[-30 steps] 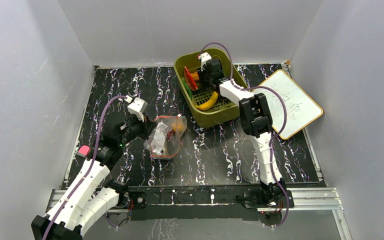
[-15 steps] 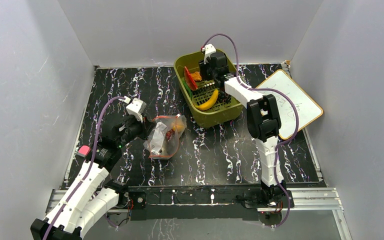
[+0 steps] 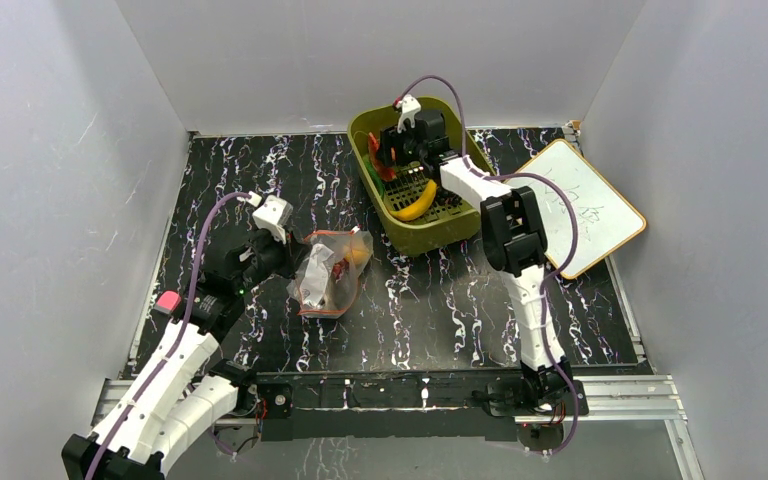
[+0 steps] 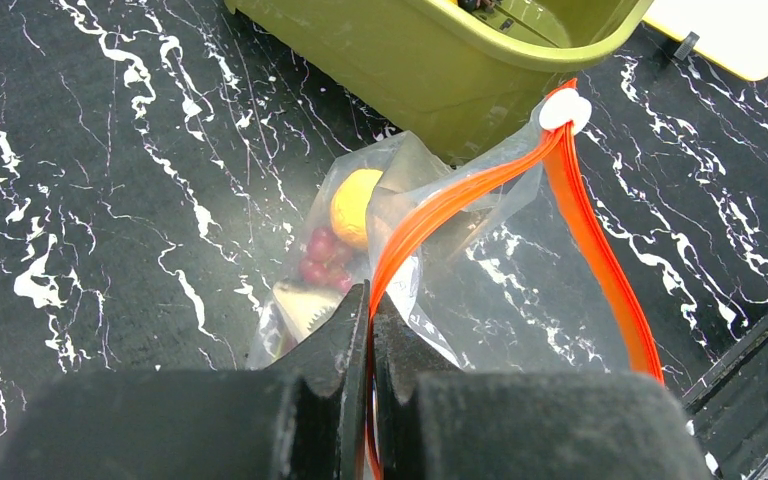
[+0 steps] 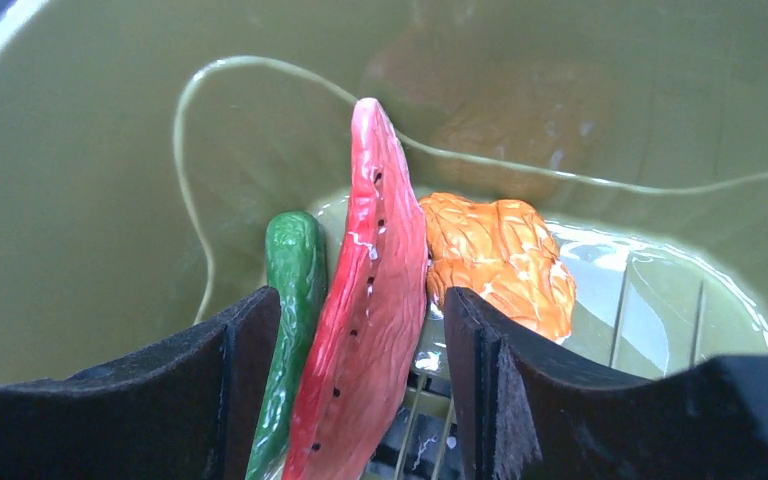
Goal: Place the food in the zip-top bag and seal the zipper
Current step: Pick up the fake fruit from the bin, then place the fake fruit in the zipper food storage bag.
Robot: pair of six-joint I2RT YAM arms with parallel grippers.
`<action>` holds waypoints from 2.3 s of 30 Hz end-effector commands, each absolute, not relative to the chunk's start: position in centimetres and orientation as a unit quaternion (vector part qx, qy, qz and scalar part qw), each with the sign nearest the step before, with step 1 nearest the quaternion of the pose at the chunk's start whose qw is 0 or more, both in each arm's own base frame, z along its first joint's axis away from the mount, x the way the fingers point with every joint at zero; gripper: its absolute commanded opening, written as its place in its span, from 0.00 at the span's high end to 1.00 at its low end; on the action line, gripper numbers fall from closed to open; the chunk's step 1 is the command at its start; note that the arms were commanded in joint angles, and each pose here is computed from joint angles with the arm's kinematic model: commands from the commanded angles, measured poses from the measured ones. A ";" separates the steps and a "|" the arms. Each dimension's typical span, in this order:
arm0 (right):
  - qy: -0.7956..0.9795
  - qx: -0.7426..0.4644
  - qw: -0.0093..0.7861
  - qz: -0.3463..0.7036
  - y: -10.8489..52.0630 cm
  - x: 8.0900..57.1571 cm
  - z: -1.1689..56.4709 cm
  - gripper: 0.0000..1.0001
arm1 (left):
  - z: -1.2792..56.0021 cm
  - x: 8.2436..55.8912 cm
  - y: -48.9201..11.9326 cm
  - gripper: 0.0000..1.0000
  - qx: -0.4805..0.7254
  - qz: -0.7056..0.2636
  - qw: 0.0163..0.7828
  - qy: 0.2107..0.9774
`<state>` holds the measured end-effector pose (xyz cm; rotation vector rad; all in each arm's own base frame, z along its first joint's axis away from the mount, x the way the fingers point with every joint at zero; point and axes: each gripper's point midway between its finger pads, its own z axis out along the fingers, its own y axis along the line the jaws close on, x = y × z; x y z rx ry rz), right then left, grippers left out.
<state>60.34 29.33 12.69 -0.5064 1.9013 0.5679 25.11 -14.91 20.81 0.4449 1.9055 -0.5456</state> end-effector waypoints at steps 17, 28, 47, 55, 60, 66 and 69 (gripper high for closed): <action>0.741 -0.245 0.581 0.229 31.2 63.6 15.2 0.84 | 20.6 25.5 -14.8 1.00 0.190 -0.219 0.528 0.798; 0.706 -0.248 0.627 0.217 29.5 60.6 23.4 0.94 | 21.6 25.4 -15.0 1.00 0.164 -0.237 0.532 0.797; 0.757 -0.096 0.574 0.298 25.0 46.1 33.3 0.93 | 27.0 28.2 -15.0 1.00 0.086 -0.237 0.530 0.810; 0.760 -0.106 0.499 0.403 29.9 36.8 35.7 0.91 | 30.2 32.1 -12.5 1.00 0.073 -0.138 0.577 0.802; 0.753 -0.127 0.463 0.450 33.4 31.9 37.4 0.91 | 32.6 32.7 -10.6 1.00 0.070 -0.081 0.607 0.788; 0.734 -0.146 0.390 0.536 37.5 25.9 37.1 0.91 | 32.0 32.6 -8.8 1.00 0.066 -0.034 0.613 0.787; 0.749 -0.151 0.362 0.534 39.2 24.2 35.5 0.91 | 29.9 31.9 -9.7 1.00 0.069 -0.065 0.591 0.801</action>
